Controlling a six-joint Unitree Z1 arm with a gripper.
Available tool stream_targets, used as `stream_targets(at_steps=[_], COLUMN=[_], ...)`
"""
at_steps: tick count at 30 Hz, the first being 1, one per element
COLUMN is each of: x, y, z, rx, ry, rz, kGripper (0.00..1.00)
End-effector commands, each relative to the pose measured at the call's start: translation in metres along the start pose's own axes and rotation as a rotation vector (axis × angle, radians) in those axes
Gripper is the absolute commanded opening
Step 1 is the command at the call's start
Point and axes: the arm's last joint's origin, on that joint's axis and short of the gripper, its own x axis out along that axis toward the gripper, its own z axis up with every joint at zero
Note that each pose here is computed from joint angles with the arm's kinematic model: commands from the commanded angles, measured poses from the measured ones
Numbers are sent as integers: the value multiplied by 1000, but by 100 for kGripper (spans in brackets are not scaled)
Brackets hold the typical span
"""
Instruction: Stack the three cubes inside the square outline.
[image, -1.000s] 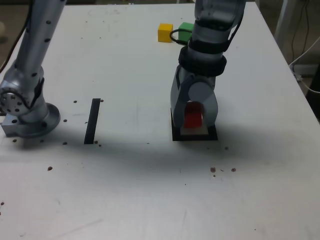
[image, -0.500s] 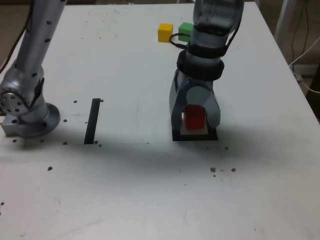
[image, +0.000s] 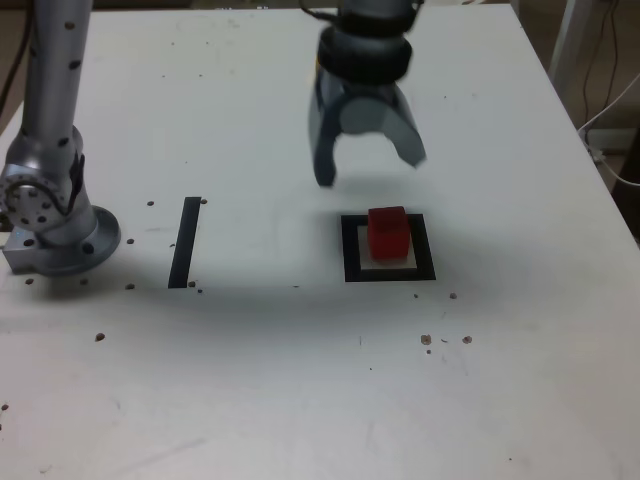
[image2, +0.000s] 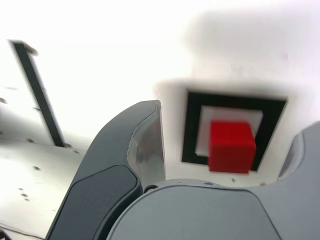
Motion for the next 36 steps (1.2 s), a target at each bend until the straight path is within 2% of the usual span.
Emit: stream_targets(at_steps=[1,8,20,27,36], x=[-6,-10,-1,6,20], y=[18,83,182,221,270], z=[-5,-21,-38,-34,-26], rx=[-14,-23,-41,-15,33], ry=[-9,0,23,42,36], rz=[7,8,-29,-20,-9], kGripper=[99,99,98,97,97])
